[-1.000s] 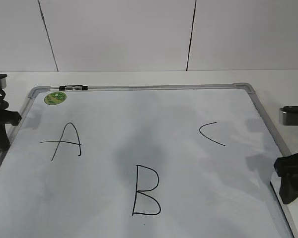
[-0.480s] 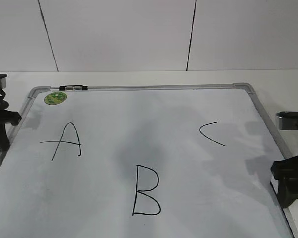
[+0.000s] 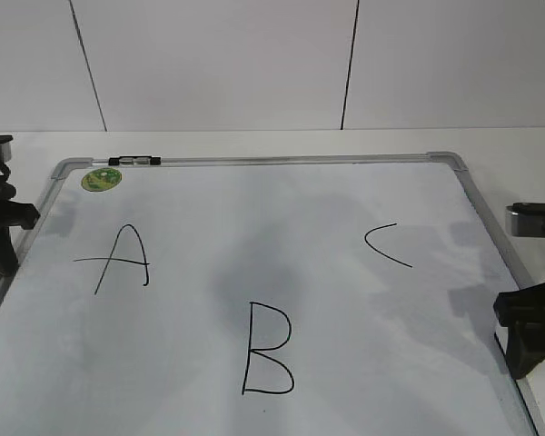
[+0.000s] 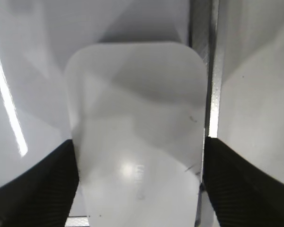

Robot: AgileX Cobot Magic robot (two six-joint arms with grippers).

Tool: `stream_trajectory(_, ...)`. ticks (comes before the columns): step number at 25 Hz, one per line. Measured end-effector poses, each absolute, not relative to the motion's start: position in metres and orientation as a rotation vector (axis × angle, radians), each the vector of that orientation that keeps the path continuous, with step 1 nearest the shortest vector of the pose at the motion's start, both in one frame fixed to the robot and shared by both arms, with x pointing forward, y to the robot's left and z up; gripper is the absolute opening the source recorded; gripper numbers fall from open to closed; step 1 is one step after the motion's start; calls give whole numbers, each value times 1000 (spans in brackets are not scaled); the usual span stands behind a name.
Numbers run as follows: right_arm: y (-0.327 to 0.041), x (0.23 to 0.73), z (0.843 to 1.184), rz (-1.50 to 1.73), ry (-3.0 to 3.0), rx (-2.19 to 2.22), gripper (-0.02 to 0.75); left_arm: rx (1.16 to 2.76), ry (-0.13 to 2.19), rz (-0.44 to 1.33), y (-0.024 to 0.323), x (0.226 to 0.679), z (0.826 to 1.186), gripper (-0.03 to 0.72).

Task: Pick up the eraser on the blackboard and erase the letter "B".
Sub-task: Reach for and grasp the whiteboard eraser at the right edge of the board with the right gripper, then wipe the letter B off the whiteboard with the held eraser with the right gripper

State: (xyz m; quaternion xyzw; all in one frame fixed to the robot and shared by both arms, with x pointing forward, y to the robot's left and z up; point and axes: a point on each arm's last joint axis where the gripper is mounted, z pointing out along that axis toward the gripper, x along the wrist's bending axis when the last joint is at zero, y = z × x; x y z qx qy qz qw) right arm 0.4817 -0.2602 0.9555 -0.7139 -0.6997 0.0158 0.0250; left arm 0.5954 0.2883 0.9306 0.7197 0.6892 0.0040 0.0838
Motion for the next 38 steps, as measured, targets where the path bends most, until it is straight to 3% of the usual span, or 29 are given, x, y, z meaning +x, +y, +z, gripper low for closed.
stream_trajectory(18, -260, 483, 940, 150, -2115, -2187, 621, 2143, 2057, 11, 288, 596, 931, 20)
stream_trajectory(27, -260, 482, 941, 165, -2103, -2180, 545, 2140, 2057, 12, 288, 596, 931, 19)
stream_trajectory(38, -259, 486, 945, 177, -2099, -2174, 542, 2137, 2057, 13, 288, 596, 931, 19)
